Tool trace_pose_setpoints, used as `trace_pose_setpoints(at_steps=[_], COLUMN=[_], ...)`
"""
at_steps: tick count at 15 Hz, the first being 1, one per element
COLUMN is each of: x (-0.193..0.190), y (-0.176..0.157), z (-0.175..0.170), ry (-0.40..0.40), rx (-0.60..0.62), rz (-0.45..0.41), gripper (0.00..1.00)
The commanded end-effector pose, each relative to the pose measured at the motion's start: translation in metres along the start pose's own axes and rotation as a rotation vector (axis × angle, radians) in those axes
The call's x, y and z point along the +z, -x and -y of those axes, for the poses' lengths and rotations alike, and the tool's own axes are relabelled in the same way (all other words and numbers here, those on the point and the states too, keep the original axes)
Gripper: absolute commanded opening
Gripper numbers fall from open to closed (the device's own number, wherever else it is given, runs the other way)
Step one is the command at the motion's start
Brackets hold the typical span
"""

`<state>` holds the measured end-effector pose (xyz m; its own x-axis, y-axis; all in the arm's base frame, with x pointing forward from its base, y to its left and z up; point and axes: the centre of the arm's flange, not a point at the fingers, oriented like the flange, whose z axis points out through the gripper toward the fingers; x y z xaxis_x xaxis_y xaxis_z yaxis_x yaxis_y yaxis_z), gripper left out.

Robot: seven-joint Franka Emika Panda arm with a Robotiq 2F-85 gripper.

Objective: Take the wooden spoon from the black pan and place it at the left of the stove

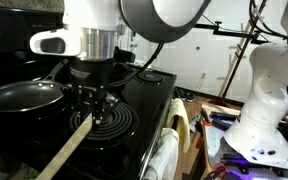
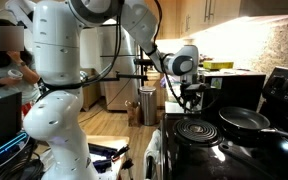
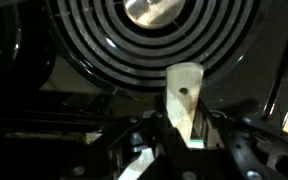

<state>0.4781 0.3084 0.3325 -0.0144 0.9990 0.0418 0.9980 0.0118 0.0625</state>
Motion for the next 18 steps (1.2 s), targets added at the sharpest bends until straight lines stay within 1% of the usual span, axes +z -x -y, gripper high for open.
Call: trace_pose_setpoints(at_steps=[1,4,6,8,9,12,13,15,18], x=[0.012,0.012,0.013,0.012,0.016,0.015,0.015,0.011,0.01], y=[-0.031,-0.047,-0.054,-0.056,-0.049,-0.053,-0.053,-0.054,-0.07], z=[-0.013,-0.01,-0.004,0.001,-0.001,0.001,0.001,0.002,0.007], ry=[-0.017,-0.046,-0.045,-0.038,-0.04,-0.041,-0.041,-0.037,-0.047], rx=[0.019,0.026,0.021,0.036,0.013,0.019,0.019,0.017,-0.032], rz=[-0.037,-0.029,-0.012,-0.025,-0.03,-0.031,-0.031,-0.035,-0.021], gripper=[0.07,0.07,0.07,0.07,0.29,0.29,0.07,0.07,0.07])
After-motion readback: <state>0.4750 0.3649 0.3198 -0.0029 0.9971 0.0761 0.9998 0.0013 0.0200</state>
